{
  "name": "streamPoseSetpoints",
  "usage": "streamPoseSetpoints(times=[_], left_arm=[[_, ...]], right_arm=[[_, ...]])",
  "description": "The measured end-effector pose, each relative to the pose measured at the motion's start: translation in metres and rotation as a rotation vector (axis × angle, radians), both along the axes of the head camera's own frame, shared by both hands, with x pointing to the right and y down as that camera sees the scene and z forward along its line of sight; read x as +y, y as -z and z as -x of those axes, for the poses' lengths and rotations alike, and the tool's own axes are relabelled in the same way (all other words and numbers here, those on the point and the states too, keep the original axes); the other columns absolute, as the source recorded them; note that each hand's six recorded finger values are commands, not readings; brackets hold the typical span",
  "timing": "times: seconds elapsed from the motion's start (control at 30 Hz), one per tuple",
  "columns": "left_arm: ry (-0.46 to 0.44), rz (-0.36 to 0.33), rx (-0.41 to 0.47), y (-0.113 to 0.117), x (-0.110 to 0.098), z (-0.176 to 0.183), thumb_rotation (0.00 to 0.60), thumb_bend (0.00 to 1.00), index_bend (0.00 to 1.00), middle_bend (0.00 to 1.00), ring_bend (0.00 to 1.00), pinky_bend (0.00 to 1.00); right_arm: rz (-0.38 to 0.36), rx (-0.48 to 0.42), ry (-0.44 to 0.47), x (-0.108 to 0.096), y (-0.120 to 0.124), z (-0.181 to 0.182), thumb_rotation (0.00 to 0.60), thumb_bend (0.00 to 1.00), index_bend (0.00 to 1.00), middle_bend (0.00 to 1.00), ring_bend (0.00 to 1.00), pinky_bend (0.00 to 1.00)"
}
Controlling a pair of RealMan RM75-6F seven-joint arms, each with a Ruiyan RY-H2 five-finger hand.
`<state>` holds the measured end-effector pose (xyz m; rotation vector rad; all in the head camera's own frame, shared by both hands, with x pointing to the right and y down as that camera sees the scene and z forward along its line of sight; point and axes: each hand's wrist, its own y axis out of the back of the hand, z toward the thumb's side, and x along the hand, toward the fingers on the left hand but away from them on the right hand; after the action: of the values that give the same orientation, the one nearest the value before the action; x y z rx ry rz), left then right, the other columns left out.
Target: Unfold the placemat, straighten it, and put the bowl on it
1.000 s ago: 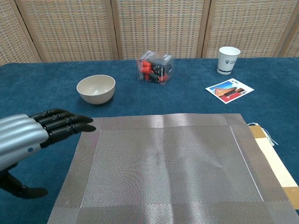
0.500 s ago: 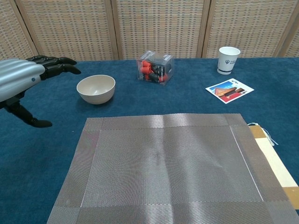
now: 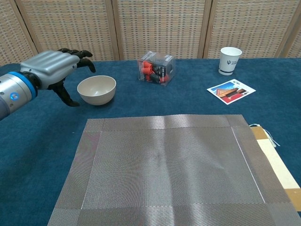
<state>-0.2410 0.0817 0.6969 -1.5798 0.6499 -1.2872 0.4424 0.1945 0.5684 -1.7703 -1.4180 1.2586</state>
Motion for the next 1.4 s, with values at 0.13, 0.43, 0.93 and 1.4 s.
streamPoseSetpoints(times=[0.13,0.43,0.93,1.4], left_arm=[[0.017,0.014,-0.037,-0.013,-0.008,-0.003,0.600,0.15,0.26,0.00,0.00,0.00],[0.042,0.045,-0.100,-0.041,-0.013,-0.006,0.600,0.19,0.33,0.00,0.00,0.00],[0.053,0.046,-0.123,-0.066,-0.019,-0.024,0.600,0.26,0.59,0.00,0.00,0.00],[0.068,0.020,-0.136,-0.075,-0.016,-0.020,0.600,0.47,0.76,0.00,0.00,0.00]], right_arm=[[0.001,-0.002,-0.010,-0.002,0.000,-0.003,0.600,0.13,0.09,0.00,0.00,0.00],[-0.001,-0.004,-0.030,-0.004,0.000,-0.009,0.600,0.13,0.09,0.00,0.00,0.00],[0.002,0.003,-0.041,-0.005,-0.001,-0.013,0.600,0.13,0.09,0.00,0.00,0.00],[-0.005,-0.004,-0.033,-0.005,0.000,-0.011,0.600,0.13,0.09,0.00,0.00,0.00]])
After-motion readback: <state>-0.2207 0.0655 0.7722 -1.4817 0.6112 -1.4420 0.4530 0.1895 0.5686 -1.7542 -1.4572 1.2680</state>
